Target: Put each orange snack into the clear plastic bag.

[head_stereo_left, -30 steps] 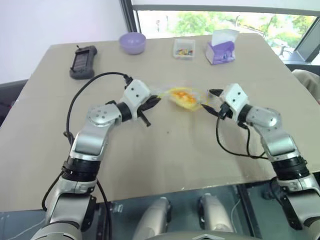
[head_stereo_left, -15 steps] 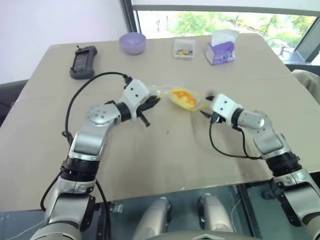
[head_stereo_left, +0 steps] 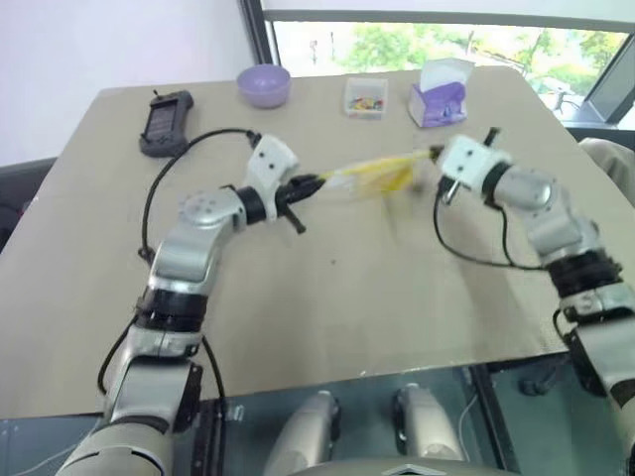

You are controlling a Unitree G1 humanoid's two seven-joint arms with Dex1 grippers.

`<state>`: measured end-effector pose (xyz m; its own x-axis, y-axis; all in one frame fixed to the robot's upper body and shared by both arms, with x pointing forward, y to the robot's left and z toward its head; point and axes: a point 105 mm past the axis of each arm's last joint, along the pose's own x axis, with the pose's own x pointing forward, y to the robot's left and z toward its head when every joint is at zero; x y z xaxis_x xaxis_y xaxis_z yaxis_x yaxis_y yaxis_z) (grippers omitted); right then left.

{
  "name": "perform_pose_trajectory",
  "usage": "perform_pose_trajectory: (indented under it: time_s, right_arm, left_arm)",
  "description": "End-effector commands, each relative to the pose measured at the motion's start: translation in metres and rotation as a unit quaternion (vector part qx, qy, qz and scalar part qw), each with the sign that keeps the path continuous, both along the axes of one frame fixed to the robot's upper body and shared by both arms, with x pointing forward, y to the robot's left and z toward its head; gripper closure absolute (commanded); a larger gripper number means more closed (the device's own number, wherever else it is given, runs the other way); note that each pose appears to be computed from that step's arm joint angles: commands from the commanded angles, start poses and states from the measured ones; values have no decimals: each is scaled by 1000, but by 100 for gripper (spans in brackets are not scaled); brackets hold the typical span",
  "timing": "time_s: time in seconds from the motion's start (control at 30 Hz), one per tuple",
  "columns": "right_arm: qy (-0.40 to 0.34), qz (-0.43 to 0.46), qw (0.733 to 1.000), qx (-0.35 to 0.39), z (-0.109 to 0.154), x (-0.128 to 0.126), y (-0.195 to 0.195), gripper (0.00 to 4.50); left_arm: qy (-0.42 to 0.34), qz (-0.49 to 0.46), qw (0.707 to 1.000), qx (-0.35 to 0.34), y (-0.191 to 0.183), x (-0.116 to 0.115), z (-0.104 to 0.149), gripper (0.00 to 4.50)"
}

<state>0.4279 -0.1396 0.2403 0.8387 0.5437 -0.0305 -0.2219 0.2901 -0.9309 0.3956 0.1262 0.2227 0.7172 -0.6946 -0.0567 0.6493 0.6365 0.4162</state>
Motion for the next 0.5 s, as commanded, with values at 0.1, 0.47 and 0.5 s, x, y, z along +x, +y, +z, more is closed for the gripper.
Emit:
perform_pose_trajectory:
  time_s: [0.1,0.47,0.5]
  right_arm:
    - [-15,-27,999,-11,4,-7,-28,443]
    - [181,47,982,37,-94,-96,-12,386]
    - [186,51,981,39,-94,-100,-14,352]
  left_arm:
    - [-61,21,998,17,13,5,9,450]
    - [-29,-44,998,42,-8,-66,-58,450]
    - [-22,-44,998,36,-8,-67,-59,450]
